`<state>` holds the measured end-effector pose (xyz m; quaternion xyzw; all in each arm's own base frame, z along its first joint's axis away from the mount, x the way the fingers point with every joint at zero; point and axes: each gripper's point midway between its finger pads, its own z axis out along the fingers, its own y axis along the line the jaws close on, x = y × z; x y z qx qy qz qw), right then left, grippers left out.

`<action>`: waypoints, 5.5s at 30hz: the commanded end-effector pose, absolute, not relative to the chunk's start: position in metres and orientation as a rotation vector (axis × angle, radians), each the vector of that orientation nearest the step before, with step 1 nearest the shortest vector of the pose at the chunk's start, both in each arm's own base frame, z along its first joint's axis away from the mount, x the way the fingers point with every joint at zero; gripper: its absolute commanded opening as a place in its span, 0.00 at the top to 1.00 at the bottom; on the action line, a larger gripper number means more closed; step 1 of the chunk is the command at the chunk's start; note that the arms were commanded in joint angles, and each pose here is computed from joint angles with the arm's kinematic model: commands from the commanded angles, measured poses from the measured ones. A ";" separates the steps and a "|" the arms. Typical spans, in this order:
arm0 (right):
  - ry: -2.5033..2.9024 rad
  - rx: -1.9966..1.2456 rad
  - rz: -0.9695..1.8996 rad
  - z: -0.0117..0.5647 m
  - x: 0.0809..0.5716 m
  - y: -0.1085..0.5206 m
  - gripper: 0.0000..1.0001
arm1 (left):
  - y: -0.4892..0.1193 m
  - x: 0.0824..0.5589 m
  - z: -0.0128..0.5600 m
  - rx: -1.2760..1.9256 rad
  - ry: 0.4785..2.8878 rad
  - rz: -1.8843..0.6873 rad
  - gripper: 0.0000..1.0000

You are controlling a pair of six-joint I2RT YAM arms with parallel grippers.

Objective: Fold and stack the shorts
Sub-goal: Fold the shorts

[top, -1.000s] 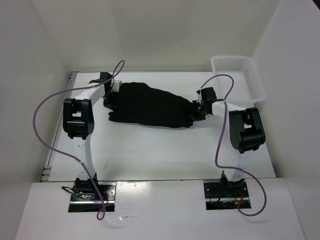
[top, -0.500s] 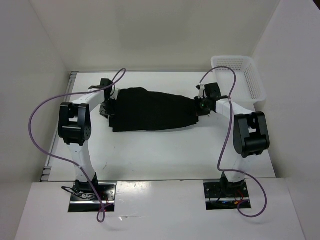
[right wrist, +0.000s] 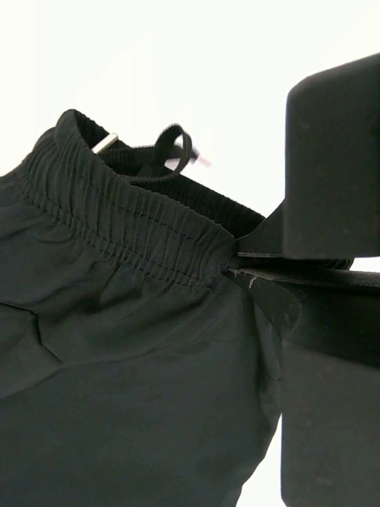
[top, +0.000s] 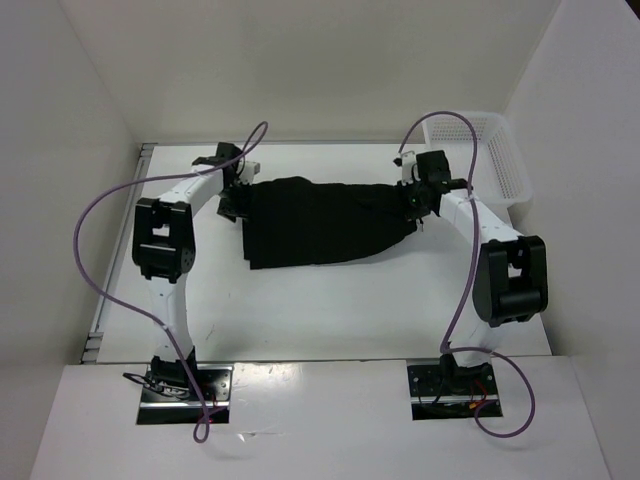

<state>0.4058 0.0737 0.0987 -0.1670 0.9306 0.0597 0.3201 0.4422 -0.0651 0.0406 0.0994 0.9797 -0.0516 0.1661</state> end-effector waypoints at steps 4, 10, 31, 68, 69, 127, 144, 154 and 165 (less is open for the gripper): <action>2.283 -0.472 -0.137 0.183 0.443 0.038 1.00 | -0.129 0.456 0.014 0.423 2.792 -0.405 0.38; 2.244 -0.431 -0.247 0.210 0.463 0.028 1.00 | -0.179 0.458 -0.015 0.549 2.799 -0.499 0.50; 2.109 -0.908 -0.103 0.164 0.466 0.277 1.00 | -0.227 0.486 0.013 0.637 2.666 -0.622 0.79; 2.061 -0.841 0.016 0.178 0.446 0.216 0.42 | -0.227 0.447 0.155 0.671 2.438 -0.703 0.37; 2.089 -0.840 0.020 0.168 0.444 0.208 0.42 | -0.235 0.447 0.143 0.690 2.458 -0.696 0.37; 2.197 -0.888 0.479 0.090 0.403 0.218 0.57 | -0.136 0.447 0.153 0.436 2.535 -0.550 0.25; 2.322 -0.796 0.503 0.043 0.418 0.227 0.37 | -0.133 0.506 0.048 0.394 2.643 -0.547 0.27; 2.363 -0.970 0.653 0.030 0.346 0.247 1.00 | -0.123 0.528 0.052 0.375 2.595 -0.474 0.74; 2.372 -1.014 0.627 0.045 0.301 0.224 0.22 | -0.139 0.498 0.057 0.421 2.593 -0.521 0.52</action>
